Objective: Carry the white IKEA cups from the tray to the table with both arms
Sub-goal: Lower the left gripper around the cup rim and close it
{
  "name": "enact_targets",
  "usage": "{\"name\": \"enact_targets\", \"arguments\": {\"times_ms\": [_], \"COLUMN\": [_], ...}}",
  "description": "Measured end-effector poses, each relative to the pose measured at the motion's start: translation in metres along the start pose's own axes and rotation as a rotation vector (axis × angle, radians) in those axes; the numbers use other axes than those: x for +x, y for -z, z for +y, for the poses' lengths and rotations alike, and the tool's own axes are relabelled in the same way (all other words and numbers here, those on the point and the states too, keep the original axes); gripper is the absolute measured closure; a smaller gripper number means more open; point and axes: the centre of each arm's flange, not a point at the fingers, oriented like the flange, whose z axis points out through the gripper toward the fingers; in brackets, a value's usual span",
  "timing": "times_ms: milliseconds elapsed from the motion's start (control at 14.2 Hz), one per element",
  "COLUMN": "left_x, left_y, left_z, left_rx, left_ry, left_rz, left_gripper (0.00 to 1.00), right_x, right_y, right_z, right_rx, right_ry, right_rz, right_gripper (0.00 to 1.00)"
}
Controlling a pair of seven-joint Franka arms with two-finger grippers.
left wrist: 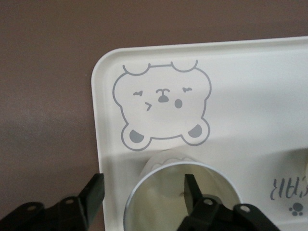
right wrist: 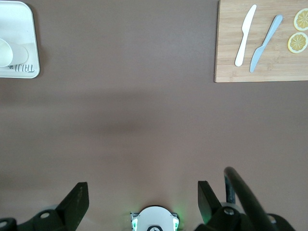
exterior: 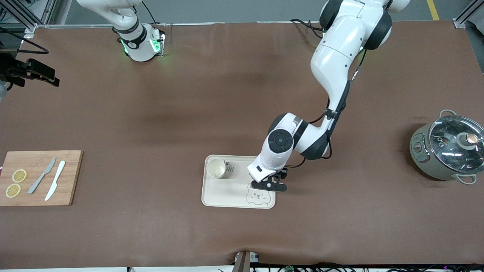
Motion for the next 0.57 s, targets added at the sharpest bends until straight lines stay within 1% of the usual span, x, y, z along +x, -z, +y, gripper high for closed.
{"name": "enact_targets", "arguments": {"times_ms": [71, 212, 353, 424, 495, 565], "left_x": [0.0001, 0.0002, 0.0002, 0.0002, 0.0003, 0.0007], "left_y": [0.0, 0.0, 0.0, -0.0001, -0.0003, -0.0004], "left_z": [-0.0003, -0.0004, -0.0006, -0.001, -0.0017, -0.0027], "left_rx": [-0.004, -0.006, -0.006, -0.005, -0.004, -0.003], "left_ry": [0.005, 0.008, 0.009, 0.01, 0.011, 0.013], "left_rz": [-0.002, -0.003, -0.004, -0.006, -0.008, -0.009], "left_gripper": [0.41, 0.62, 0.8, 0.92, 0.97, 0.96], "right_x": [0.0002, 0.0008, 0.0011, 0.0012, 0.0012, 0.0013], "right_y": [-0.0003, -0.001, -0.0013, -0.0014, -0.0015, -0.0015], "right_z": [-0.0003, -0.0004, -0.0005, -0.0005, -0.0006, -0.0008], "right_rx": [0.0, 0.0, 0.001, 0.001, 0.001, 0.001], "right_ry": [0.0, 0.001, 0.001, 0.001, 0.001, 0.001], "right_rz": [-0.001, -0.002, -0.003, -0.003, -0.003, -0.003], "right_gripper": [0.0, 0.0, 0.0, 0.0, 0.0, 0.0]}}
